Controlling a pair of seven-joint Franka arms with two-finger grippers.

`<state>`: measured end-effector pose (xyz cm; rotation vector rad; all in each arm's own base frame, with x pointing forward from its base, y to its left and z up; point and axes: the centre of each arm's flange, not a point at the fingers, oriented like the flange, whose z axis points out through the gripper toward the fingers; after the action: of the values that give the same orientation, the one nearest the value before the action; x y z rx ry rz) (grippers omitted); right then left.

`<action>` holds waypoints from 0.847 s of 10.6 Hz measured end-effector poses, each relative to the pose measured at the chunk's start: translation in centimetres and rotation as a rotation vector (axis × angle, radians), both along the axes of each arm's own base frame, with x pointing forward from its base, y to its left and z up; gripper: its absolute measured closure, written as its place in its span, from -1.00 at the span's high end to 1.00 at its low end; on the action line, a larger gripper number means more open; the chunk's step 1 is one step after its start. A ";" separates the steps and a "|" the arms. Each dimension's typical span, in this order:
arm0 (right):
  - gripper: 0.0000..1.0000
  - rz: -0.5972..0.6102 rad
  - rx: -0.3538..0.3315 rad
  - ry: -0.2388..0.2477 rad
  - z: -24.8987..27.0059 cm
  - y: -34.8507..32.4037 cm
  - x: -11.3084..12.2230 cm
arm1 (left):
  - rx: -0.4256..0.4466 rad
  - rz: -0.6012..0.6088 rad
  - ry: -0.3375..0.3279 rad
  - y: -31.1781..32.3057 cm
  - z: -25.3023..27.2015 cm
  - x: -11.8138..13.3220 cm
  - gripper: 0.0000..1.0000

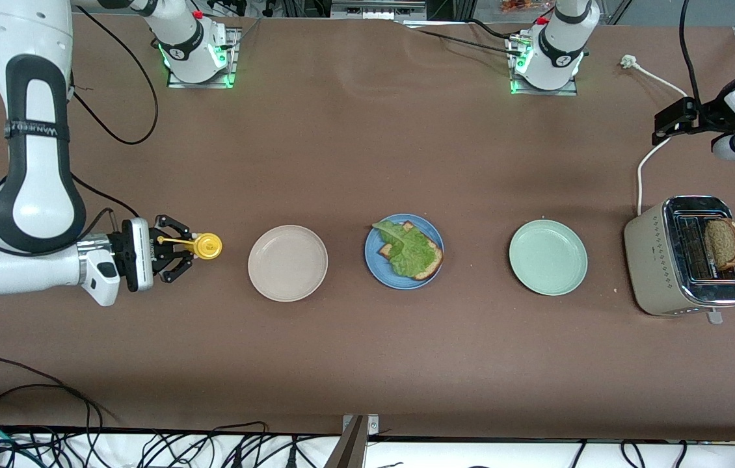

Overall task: Make sandwich in blue plate with both arms
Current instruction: 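Carry the mustard bottle back and set it on the table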

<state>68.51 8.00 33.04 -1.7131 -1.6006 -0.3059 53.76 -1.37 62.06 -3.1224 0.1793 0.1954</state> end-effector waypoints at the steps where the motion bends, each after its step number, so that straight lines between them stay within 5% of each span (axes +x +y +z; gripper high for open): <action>1: -0.67 0.015 0.024 -0.012 -1.5 -0.8 0.1 | 0.000 0.000 0.000 0.0 0.0 0.0 1.00; 9: -0.67 0.111 0.283 -0.145 -15.9 -6.3 -0.7 | 0.001 -0.019 0.016 -1.0 -0.1 -0.2 1.00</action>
<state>67.84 1.71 17.16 -1.4084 -1.6600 -0.5832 53.53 -2.37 61.95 -3.1180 0.2082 0.2202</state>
